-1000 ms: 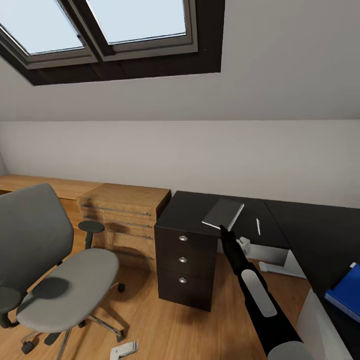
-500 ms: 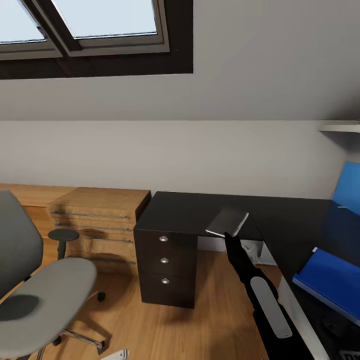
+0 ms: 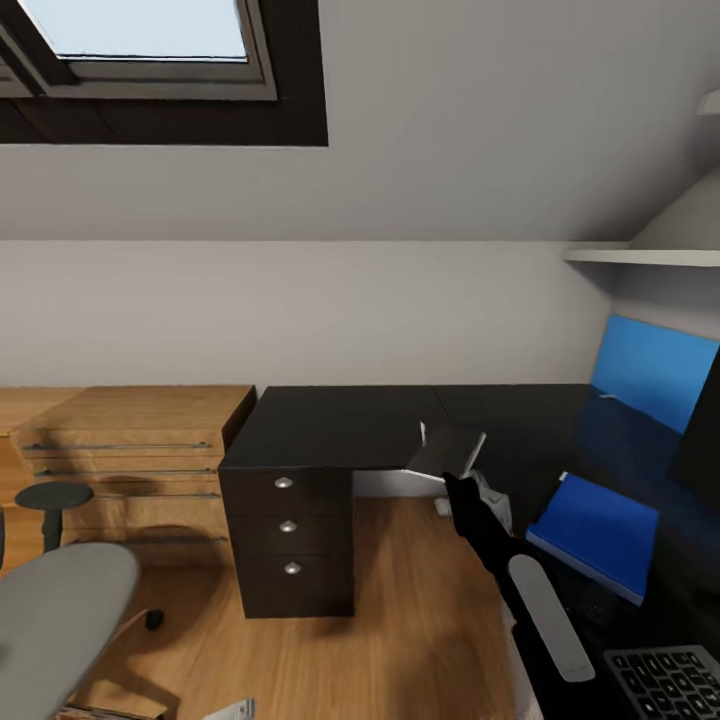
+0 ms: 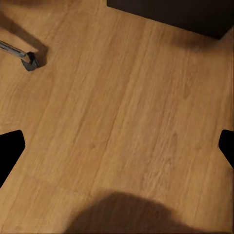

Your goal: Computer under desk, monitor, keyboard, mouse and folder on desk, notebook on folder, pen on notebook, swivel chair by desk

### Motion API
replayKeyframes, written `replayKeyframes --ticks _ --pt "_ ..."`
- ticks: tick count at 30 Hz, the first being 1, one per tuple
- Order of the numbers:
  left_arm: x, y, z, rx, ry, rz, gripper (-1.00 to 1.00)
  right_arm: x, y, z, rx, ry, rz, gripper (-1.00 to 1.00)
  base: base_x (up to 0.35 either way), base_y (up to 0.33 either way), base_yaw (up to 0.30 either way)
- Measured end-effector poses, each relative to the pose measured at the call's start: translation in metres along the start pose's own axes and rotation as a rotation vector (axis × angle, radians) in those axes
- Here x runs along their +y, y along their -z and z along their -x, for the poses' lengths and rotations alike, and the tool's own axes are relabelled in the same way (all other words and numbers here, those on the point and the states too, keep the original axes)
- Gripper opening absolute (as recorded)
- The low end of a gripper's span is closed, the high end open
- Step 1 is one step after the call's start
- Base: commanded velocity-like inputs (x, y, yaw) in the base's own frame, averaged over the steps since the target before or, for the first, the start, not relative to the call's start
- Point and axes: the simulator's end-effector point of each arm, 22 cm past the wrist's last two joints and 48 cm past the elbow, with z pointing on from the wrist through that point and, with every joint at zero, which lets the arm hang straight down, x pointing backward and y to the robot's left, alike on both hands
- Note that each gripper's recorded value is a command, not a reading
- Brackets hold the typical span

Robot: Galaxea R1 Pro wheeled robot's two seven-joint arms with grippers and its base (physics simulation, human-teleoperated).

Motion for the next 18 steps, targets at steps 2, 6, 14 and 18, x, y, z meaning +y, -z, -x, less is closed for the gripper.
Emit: replayKeyframes --ticks 2,6,14,18 --pt "0.000 0.000 0.000 0.000 0.000 0.000 1.00 -0.001 0.001 0.002 0.004 -0.016 0.001 -1.00 0.000 0.000 -0.298" --pt "0.000 0.000 0.000 0.000 0.001 0.001 1.00 -0.003 0.002 0.009 0.004 -0.027 0.001 -1.00 0.000 0.000 -0.298" --pt "0.001 0.000 0.000 0.000 0.003 0.001 1.00 -0.005 0.003 0.016 0.000 -0.025 0.001 -1.00 0.000 0.000 -0.298" --pt "0.001 0.000 0.000 0.000 0.003 0.001 1.00 -0.005 0.003 0.016 0.000 -0.024 0.001 -1.00 0.000 0.000 -0.298"
